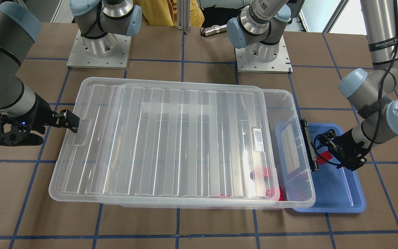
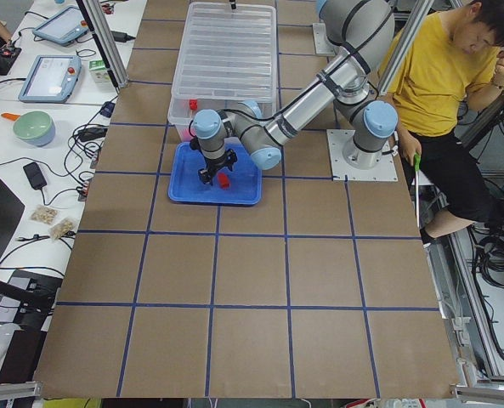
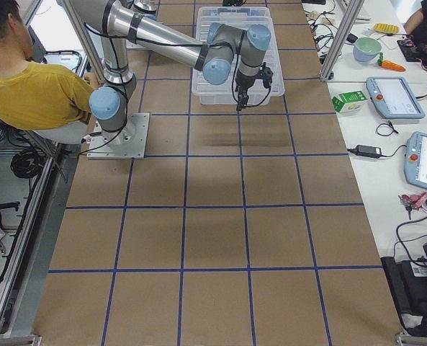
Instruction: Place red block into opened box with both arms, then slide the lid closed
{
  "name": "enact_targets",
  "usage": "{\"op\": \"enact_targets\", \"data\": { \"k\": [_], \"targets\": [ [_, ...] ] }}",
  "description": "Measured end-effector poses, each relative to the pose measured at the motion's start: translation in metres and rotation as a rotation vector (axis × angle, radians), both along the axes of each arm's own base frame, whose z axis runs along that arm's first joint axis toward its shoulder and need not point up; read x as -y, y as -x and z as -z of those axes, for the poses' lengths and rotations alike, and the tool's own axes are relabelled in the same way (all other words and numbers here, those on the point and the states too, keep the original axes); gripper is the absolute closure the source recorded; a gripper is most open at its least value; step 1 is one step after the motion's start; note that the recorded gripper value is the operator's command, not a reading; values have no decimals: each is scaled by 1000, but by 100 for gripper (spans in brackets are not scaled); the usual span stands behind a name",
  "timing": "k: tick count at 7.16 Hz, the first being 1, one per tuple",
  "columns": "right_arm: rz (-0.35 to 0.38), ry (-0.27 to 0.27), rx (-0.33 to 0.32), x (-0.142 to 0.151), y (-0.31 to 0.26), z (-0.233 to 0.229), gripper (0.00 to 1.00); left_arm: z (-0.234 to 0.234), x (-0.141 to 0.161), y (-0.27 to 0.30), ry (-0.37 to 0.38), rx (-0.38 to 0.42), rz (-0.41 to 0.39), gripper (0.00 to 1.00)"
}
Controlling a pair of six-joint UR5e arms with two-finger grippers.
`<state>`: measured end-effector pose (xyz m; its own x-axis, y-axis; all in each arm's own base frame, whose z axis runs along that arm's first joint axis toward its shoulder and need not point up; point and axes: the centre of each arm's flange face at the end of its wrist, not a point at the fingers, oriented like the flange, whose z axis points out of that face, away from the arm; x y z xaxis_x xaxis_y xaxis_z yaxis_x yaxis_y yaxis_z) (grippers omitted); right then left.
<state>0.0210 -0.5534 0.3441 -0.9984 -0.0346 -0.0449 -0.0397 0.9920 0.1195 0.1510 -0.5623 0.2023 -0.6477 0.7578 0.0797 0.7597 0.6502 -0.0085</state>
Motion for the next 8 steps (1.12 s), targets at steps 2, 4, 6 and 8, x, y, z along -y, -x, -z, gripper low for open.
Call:
{"op": "enact_targets", "data": {
  "k": [2, 4, 6, 8],
  "targets": [
    [-23, 10, -23, 1, 19, -2, 0, 2, 0, 0, 1, 0, 4, 56],
    [-39, 14, -29, 1, 38, -2, 0, 5, -1, 0, 3, 3, 5, 56],
    [-47, 15, -26, 1, 57, -3, 0, 8, -2, 1, 7, 6, 6, 59],
    [-54, 16, -24, 0, 66, -2, 0, 10, -2, 1, 8, 6, 6, 47]
  ]
}}
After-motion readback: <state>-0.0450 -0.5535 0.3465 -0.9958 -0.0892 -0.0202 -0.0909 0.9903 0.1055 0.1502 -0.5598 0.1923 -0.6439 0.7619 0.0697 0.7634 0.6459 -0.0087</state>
